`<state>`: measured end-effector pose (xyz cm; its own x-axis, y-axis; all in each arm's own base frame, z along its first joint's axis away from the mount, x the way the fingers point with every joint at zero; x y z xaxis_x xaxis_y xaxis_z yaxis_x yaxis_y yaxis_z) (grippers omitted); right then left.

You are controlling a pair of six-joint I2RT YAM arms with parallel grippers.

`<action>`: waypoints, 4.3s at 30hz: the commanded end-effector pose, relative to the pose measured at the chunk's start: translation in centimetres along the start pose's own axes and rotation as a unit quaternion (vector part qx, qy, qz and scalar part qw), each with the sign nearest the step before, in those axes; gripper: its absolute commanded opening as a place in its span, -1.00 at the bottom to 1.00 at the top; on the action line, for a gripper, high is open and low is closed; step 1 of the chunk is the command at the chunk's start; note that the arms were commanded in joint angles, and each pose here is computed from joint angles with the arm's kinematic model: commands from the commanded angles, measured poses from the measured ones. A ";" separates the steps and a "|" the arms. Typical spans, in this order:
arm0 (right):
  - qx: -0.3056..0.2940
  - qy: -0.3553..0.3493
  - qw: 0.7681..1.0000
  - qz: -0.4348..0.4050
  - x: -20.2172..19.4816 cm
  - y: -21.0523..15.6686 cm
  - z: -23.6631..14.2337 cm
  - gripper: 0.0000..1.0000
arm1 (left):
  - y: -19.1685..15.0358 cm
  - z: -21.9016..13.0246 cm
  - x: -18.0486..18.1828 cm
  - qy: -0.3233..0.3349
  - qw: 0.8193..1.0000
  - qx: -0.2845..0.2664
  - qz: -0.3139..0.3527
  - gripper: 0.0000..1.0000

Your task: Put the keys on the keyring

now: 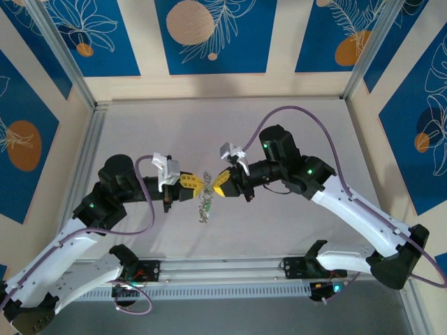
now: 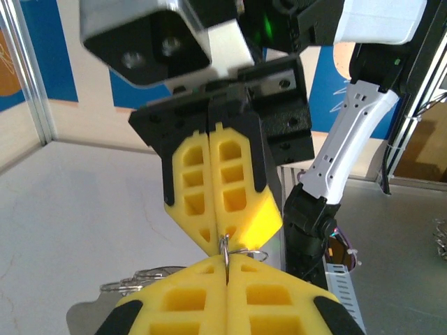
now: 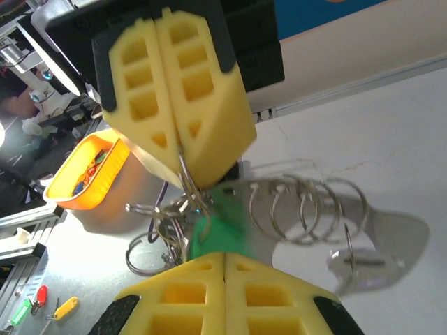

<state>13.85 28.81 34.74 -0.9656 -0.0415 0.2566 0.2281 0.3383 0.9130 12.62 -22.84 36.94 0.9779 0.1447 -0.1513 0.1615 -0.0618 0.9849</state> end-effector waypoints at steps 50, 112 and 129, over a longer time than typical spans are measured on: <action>-0.086 0.040 0.990 -0.101 3.3 4.2 -0.7 -0.73 | 2.5 -0.3 -2.3 -0.072 0.996 -0.054 0.021 -1.00; 0.136 -0.054 0.968 -0.205 2.4 4.1 0.2 -1.00 | 2.0 -0.6 -2.0 -0.015 0.998 0.053 0.027 -0.51; 0.154 -0.064 0.961 -0.219 2.2 3.7 0.3 -1.00 | 2.3 -0.3 -2.1 -0.025 0.998 0.046 0.021 -0.47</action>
<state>13.12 30.22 36.93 -0.9831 -0.1112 -0.1458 -0.1832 0.6257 0.7582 11.52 -22.86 37.97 0.9800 0.1337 -0.1473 0.1711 -0.1885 0.9671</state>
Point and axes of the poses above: each hand's point on the last joint's axis, 136 mm out from that joint toward the fingers, its own z axis out along the fingers, its own x axis along the line the jaws close on, y = z × x, the point moved 3 cm from there along -z, back along the fingers, and after that the axes turned 6 degrees about -z, right-handed, at the moved point
